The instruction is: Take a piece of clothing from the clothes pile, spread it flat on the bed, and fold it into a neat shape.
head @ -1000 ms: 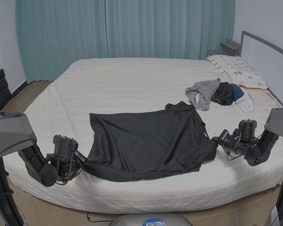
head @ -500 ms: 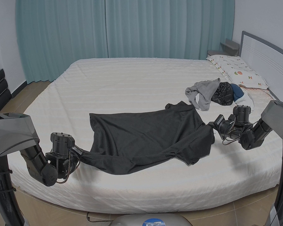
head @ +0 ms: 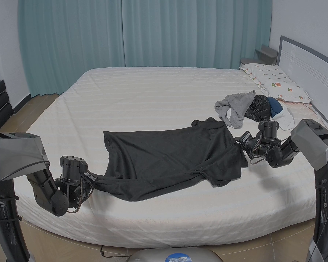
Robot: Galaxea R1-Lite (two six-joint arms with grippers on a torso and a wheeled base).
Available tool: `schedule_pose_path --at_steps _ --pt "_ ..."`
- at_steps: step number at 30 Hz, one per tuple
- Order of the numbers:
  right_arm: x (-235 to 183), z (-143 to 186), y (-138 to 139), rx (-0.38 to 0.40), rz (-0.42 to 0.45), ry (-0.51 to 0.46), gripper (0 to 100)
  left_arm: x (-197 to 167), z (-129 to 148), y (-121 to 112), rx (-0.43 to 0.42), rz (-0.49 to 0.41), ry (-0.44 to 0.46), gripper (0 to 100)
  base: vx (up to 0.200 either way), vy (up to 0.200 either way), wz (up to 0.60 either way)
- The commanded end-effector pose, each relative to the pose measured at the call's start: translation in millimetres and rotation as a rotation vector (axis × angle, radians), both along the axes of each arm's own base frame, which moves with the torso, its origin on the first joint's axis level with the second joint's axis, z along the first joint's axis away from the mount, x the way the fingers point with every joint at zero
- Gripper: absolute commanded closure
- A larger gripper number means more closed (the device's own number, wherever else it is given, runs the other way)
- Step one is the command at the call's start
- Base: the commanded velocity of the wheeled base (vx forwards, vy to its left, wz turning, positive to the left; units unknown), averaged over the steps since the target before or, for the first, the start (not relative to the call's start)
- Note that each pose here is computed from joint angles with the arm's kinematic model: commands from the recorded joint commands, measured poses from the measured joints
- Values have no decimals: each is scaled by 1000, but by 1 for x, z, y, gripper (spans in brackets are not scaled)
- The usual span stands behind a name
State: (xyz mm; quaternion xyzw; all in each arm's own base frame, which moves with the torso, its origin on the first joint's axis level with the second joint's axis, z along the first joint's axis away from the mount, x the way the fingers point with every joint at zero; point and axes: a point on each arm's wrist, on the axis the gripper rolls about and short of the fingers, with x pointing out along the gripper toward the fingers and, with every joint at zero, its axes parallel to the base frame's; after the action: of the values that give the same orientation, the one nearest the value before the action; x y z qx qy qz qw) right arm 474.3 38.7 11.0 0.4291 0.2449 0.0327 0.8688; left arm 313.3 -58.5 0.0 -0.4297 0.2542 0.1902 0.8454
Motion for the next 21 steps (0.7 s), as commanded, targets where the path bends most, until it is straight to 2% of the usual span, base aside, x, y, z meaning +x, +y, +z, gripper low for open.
schedule_pose_path --at_steps 1,6,9,12,16,21 --pt "1 -18 1 -5 -3 34 0 2 -6 1 2 4 16 100 0 0 0" --pt "-11 21 -22 -2 -35 -16 0 0 -7 2 3 4 22 100 0 0 0" --pt "-25 39 -30 -5 -4 -27 0 -1 -7 3 2 7 25 100 0 0 0" --pt "-47 34 -26 -27 79 20 0 -2 -6 3 2 6 23 100 0 0 0" --pt "-78 6 -16 -153 199 108 0 -4 -6 3 2 6 26 100 0 0 0" --pt "-95 5 -11 -175 243 137 0 -8 -7 3 4 3 40 100 0 0 0"
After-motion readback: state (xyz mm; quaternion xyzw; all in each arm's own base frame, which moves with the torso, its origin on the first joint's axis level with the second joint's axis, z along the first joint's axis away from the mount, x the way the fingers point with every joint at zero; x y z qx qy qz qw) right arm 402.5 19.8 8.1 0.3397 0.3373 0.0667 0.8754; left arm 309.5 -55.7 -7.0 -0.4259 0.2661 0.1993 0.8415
